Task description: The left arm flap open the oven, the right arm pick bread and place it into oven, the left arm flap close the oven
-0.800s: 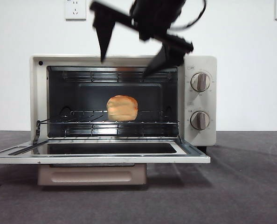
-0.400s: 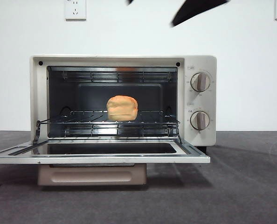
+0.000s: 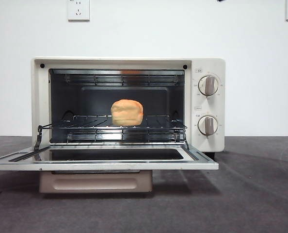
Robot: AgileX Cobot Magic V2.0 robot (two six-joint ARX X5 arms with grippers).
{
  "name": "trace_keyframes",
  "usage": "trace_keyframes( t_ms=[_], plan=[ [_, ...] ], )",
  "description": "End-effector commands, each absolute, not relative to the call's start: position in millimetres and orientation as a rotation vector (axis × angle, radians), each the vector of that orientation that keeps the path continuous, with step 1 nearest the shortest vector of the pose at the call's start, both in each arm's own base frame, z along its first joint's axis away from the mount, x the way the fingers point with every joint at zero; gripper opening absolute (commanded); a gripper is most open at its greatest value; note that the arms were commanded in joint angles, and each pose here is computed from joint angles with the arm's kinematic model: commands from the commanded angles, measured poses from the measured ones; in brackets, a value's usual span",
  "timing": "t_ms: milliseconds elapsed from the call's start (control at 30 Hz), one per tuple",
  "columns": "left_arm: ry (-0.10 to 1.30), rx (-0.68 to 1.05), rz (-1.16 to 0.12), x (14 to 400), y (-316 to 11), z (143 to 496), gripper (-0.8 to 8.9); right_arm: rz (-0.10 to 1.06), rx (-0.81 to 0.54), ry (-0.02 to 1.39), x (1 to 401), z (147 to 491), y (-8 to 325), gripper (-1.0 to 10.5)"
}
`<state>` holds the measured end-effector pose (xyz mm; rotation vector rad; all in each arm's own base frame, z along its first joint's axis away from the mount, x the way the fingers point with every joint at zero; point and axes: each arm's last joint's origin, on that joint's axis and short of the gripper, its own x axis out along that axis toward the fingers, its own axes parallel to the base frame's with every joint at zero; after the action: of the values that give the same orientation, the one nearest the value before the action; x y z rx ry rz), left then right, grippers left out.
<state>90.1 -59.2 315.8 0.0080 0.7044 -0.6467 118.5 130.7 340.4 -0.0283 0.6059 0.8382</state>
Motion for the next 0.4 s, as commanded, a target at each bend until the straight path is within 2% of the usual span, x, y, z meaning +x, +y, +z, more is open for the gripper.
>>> trace_keyframes(
  t_ms=[33,200,400],
  plan=[
    [0.699,0.002,-0.649,90.8,-60.0,317.7,0.16,0.888,-0.033,0.595,111.8,329.9,127.5,4.5],
    [0.699,0.002,-0.649,90.8,-60.0,317.7,0.16,0.922,-0.025,0.602,103.7,313.6,120.1,4.5],
    [0.698,0.0,-0.649,90.9,-60.1,317.8,0.16,0.929,-0.01,0.559,102.0,317.1,118.2,4.5]
  ],
)
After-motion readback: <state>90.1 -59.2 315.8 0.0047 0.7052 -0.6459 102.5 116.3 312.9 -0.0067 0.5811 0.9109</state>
